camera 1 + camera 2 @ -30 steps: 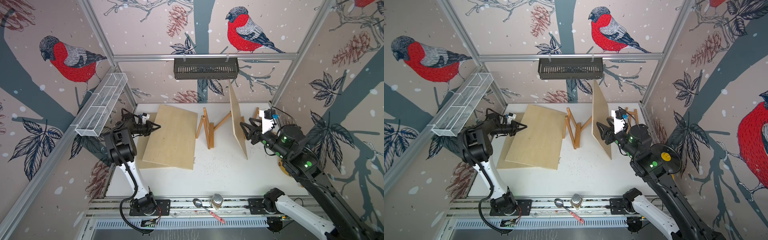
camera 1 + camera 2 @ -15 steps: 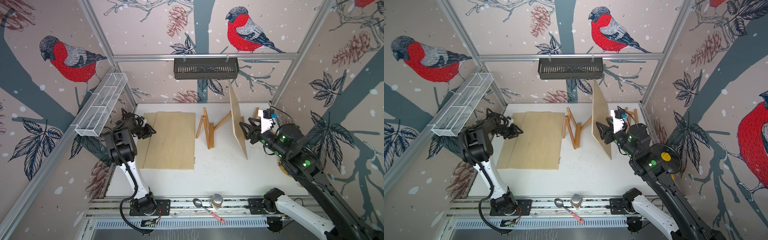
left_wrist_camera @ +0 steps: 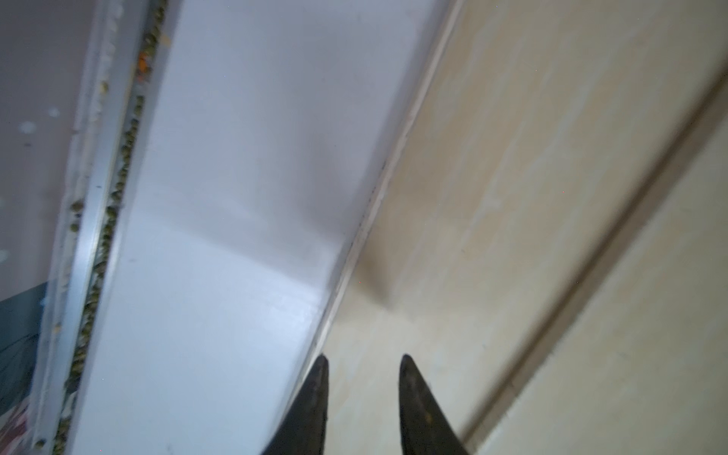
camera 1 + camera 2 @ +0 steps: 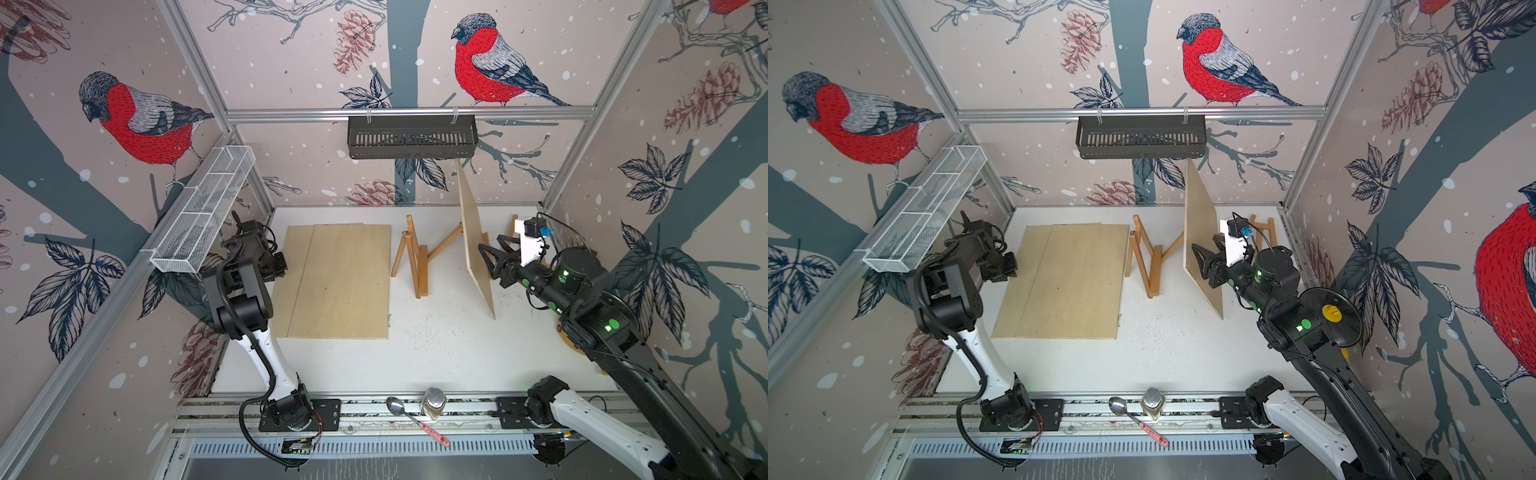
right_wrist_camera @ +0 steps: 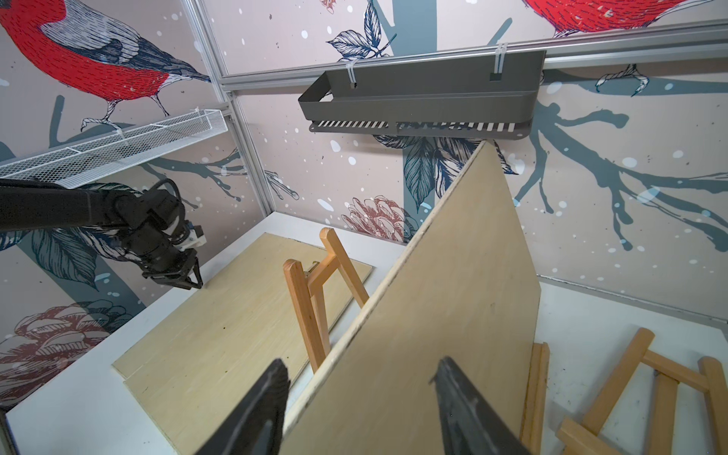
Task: Disassemble the easel
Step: Place the drawing board on the drawing board.
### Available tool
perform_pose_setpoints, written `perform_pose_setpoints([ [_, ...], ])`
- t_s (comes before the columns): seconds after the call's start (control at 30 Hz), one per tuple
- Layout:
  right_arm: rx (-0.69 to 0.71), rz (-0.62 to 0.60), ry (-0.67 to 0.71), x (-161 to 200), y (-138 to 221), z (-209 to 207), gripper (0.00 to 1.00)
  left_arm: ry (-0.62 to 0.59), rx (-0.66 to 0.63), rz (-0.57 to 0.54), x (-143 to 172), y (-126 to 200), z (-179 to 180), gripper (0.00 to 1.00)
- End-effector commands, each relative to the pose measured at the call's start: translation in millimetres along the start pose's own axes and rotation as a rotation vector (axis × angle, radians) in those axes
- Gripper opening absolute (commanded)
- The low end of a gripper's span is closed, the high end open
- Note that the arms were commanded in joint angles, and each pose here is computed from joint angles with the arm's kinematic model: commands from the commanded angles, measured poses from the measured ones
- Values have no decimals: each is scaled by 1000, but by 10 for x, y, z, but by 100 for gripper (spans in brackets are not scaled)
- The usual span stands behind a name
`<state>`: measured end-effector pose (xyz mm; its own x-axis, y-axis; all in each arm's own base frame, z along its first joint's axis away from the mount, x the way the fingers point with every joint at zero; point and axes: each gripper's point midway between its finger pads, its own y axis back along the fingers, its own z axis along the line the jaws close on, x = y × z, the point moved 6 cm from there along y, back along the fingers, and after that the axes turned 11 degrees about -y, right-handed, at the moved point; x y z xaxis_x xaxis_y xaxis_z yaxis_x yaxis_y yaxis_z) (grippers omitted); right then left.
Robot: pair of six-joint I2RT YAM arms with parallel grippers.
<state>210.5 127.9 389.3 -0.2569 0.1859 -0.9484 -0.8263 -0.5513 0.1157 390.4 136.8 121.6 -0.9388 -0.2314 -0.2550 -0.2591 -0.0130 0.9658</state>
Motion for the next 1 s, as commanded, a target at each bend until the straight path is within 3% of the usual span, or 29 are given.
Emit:
perform_pose_setpoints([
  [0.0,39,-31,35,-78,40,-25,62,-3,56,-38,12,353,-237,30],
  [0.23,80,-46,44,-117,59,-63,65,-76,165,-255,149,1100,-947,28],
  [0.37,98,-69,58,-172,107,-70,65,-89,300,-435,417,1493,-1257,26],
  [0.53,-5,-108,108,-354,223,155,56,-134,369,-663,796,1828,-1476,26],
  [0.67,-59,-135,144,-399,287,447,56,-118,467,-679,1007,1872,-1526,28],
  [0.87,-32,-29,226,-108,-33,879,60,-211,627,-740,1184,2095,-2084,30],
  [0.97,14,13,197,-36,-207,943,61,-268,666,-779,1287,2184,-2398,30],
])
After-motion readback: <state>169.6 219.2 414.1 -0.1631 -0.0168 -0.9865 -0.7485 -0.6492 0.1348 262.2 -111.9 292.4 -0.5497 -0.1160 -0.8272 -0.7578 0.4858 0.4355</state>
